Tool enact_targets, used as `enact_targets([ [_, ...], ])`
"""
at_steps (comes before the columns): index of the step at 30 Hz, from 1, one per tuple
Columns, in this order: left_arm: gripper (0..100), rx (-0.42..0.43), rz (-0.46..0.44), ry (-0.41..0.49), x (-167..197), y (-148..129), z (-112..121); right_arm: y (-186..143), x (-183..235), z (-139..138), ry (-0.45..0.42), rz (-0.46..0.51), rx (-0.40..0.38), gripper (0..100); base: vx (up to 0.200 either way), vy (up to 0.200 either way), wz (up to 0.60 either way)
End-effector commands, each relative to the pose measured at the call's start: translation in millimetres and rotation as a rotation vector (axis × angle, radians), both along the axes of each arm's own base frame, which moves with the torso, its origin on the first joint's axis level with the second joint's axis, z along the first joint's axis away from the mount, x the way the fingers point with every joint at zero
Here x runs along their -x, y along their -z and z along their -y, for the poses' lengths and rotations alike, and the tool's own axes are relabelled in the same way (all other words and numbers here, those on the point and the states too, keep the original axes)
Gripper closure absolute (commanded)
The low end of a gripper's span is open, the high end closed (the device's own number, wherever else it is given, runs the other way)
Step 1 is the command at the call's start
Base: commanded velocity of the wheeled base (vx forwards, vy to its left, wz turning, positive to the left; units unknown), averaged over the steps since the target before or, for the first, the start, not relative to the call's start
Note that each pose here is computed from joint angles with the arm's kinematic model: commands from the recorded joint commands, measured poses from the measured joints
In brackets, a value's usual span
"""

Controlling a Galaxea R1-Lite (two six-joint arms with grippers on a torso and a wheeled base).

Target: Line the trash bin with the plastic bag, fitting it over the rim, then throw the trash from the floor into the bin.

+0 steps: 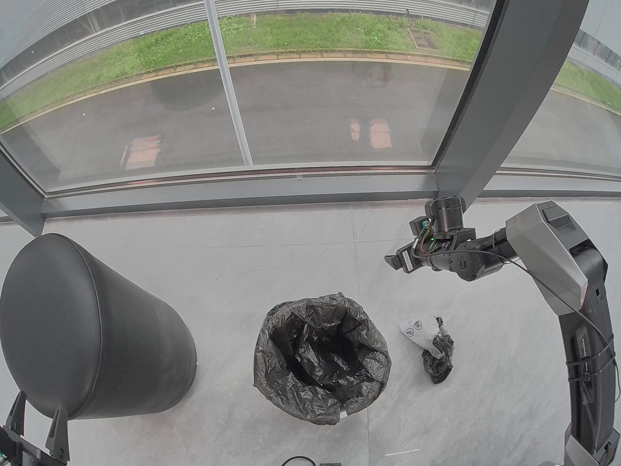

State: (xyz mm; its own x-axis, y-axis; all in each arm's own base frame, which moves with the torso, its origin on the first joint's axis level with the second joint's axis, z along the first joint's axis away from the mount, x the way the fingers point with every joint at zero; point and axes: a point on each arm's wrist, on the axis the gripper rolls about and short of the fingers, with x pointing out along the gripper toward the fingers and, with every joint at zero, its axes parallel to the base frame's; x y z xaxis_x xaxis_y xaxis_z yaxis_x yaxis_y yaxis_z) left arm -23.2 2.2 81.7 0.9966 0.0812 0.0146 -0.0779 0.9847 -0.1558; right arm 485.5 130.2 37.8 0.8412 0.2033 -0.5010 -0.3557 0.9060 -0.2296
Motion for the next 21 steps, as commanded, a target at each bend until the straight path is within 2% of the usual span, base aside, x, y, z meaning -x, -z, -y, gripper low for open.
enact_targets([
  [1, 0, 0.001, 0.010, 0.000, 0.7, 0.4, 0.0, 11.0, -15.6, -3.9, -0.001, -0.031, 0.010, 0, 0.000, 0.000, 0.00],
  [7, 0, 0.001, 0.010, 0.000, 0.7, 0.4, 0.0, 13.9, -31.5, -10.5, -0.007, -0.072, 0.041, 0, 0.000, 0.000, 0.00],
  [10, 0, 0.001, 0.010, 0.000, 0.7, 0.4, 0.0, 41.1, -29.4, -10.7, -0.007, -0.159, 0.066, 0, 0.000, 0.000, 0.00],
  [13, 0, 0.000, 0.010, 0.000, 0.7, 0.4, 0.0, 55.9, -27.4, -11.0, -0.010, -0.205, 0.078, 0, 0.000, 0.000, 0.00],
  [21, 0, 0.000, 0.010, 0.000, 0.7, 0.4, 0.0, 79.9, -26.0, -9.7, -0.008, -0.252, 0.092, 0, 0.000, 0.000, 0.00],
])
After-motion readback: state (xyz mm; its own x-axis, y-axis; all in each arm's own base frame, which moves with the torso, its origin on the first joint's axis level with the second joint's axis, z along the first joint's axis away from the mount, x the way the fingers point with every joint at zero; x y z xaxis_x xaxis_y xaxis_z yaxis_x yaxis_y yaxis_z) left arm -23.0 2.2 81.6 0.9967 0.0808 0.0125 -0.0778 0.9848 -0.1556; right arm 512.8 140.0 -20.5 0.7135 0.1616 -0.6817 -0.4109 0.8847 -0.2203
